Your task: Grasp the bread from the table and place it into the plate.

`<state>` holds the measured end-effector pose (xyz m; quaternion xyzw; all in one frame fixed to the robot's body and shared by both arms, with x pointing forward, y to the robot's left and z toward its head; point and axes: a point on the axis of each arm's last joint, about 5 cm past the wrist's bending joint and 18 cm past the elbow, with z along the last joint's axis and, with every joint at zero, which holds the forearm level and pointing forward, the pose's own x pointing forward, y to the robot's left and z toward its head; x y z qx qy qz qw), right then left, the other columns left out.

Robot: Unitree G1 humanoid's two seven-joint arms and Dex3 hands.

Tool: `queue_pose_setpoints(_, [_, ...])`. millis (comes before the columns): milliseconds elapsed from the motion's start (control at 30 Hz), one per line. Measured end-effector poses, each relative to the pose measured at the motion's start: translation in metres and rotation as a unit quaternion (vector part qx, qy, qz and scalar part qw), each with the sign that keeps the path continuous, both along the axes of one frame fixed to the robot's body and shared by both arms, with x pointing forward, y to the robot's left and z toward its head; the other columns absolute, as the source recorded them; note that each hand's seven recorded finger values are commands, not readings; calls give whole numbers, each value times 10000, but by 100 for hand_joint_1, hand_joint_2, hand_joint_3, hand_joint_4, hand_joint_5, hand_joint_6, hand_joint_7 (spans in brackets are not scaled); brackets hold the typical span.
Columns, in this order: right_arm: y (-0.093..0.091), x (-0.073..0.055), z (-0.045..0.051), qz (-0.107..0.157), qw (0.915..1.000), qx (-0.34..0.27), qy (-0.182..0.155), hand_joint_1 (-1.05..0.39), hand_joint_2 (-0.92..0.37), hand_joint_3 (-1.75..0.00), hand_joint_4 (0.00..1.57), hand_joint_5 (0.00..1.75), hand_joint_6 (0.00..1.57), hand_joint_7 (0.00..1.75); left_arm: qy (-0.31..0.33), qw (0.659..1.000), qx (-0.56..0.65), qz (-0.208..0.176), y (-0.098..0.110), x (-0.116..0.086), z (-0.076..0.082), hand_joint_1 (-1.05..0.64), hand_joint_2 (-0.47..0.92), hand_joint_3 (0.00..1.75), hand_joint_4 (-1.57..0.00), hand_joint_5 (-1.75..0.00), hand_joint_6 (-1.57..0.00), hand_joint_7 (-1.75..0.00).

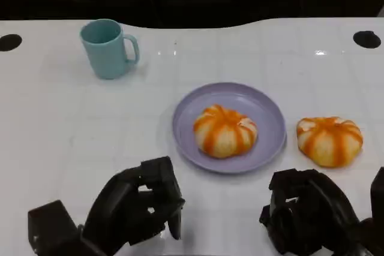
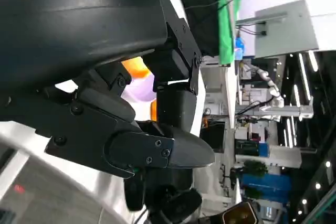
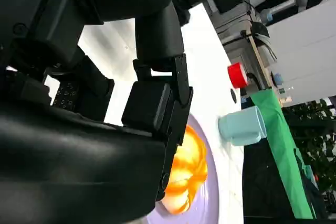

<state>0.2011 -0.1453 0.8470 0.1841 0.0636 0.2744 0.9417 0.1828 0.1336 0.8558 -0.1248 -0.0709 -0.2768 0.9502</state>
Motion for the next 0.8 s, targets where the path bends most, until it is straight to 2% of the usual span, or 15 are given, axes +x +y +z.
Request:
queue_pose_setpoints(200, [-1,-6,8,-7,10000,-8,-21,-105,-4,-142,151,140,157,101,389,9989,-264,-78,-30,-52,-59,-74,92,25,-99,-175,-87,-158])
queue_pose_setpoints(800, [-15,-12,-9,-21,10000,-31,-56,-105,-8,-139,153,139,157,102,625,9971,-376,-232,37,-46,-142,-77,89,26,-103,-175,-89,-165])
